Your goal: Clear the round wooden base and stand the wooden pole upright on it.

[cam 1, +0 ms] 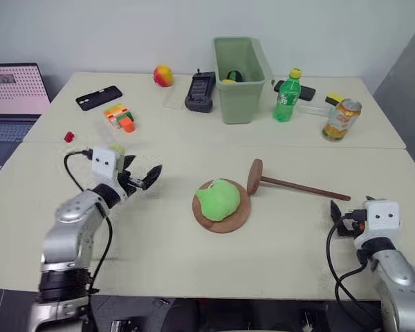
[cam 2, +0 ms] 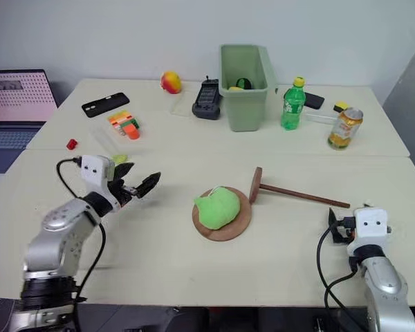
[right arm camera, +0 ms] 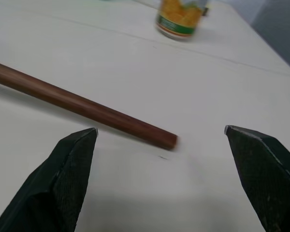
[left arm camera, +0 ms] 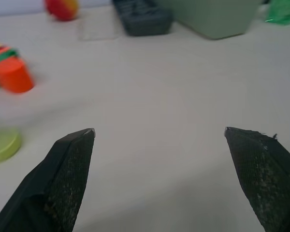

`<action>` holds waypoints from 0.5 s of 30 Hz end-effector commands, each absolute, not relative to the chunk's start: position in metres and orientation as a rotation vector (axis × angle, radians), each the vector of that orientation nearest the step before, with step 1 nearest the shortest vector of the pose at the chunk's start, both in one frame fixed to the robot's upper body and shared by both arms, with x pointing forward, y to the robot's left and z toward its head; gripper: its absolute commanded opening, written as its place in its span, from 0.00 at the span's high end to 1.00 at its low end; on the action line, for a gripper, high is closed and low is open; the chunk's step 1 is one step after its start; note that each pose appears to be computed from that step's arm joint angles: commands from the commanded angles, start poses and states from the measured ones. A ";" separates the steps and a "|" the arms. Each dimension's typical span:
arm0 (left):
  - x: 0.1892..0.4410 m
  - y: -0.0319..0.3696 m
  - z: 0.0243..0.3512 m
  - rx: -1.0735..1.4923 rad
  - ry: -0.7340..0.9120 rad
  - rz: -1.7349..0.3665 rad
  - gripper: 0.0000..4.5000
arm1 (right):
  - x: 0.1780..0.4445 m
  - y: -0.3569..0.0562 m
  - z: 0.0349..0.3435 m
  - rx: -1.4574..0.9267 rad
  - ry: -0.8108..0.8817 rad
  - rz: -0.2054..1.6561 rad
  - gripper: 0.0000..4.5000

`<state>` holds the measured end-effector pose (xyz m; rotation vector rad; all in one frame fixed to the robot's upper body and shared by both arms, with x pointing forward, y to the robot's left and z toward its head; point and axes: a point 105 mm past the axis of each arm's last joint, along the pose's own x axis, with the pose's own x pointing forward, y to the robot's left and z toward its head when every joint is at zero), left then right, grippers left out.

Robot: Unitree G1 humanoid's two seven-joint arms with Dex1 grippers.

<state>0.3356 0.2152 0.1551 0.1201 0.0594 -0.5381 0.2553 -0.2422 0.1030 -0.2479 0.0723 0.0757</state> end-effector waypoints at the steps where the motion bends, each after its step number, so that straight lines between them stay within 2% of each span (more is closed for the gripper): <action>1: 0.302 0.156 0.188 0.182 0.118 -1.035 0.00 | 0.213 -0.163 0.134 -0.003 0.085 0.678 0.02; 4: 0.292 0.124 0.193 0.266 0.142 -1.273 0.00 | 0.203 -0.143 0.144 0.000 0.123 0.891 0.02; 8: 0.293 0.099 0.186 0.323 0.157 -1.423 0.00 | 0.197 -0.130 0.142 -0.036 0.157 1.019 0.02; 15: 0.301 0.085 0.145 0.515 0.207 -1.535 0.00 | 0.195 -0.127 0.132 -0.033 0.154 1.003 0.02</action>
